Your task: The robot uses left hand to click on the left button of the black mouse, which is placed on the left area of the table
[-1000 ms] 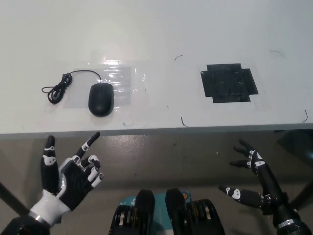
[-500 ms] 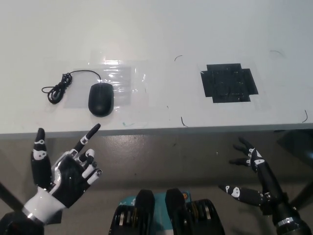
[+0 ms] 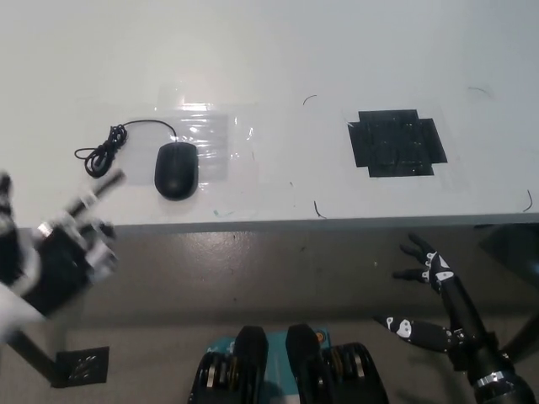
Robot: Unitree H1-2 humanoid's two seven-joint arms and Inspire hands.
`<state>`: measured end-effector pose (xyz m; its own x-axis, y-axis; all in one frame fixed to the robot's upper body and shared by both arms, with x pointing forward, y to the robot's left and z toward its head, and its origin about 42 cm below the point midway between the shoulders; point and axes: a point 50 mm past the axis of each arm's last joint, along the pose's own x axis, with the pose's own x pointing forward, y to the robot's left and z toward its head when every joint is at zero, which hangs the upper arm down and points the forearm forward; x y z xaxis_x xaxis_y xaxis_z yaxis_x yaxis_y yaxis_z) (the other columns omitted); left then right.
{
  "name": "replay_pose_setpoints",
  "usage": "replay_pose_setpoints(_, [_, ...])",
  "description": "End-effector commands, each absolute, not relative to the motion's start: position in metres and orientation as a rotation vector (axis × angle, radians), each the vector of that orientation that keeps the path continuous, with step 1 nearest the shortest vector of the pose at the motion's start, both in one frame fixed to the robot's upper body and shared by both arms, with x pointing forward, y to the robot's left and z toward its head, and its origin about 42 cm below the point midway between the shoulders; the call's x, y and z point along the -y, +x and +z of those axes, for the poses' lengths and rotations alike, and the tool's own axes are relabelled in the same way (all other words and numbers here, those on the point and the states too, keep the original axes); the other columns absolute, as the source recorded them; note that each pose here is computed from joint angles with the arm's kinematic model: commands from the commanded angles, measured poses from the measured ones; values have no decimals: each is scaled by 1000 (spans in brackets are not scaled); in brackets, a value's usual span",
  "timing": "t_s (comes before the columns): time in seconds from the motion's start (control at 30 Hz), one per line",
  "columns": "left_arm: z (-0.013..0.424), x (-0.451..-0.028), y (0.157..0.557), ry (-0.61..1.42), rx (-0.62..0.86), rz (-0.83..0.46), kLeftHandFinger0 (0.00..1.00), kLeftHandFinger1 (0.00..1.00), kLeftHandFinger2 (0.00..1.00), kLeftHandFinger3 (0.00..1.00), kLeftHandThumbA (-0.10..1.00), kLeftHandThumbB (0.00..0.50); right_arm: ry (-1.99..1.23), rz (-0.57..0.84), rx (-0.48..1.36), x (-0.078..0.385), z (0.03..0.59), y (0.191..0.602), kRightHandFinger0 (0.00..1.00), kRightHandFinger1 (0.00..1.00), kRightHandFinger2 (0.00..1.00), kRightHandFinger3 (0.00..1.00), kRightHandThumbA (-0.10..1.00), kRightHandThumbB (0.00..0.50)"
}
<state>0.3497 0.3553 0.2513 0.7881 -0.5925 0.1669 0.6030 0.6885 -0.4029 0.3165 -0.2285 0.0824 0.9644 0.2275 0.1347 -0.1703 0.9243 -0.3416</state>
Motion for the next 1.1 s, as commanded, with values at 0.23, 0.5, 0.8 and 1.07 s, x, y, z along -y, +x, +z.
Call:
replay_pose_setpoints(0.23, [466, -381, 443, 361, -66, -731, 0, 161, 461, 1000, 1000, 380, -362, 226, 240, 233, 91, 314, 701, 645, 899, 1000, 1000, 52])
replay_pose_setpoints(0.5, [515, -361, 504, 638, -235, -686, 21, 255, 559, 1000, 1000, 435, -362, 230, 220, 233, 91, 312, 798, 660, 908, 1000, 1000, 70])
replay_pose_setpoints(0.8, [520, -326, 534, 871, -404, -623, 0, 183, 594, 1000, 1000, 310, -380, 235, 215, 238, 90, 305, 772, 645, 899, 1000, 1000, 78])
replay_pose_setpoints(1.07, [522, -333, 555, 1238, -399, -579, 178, 206, 554, 1000, 1000, 287, -388, 248, 216, 238, 92, 306, 752, 642, 890, 1000, 970, 61])
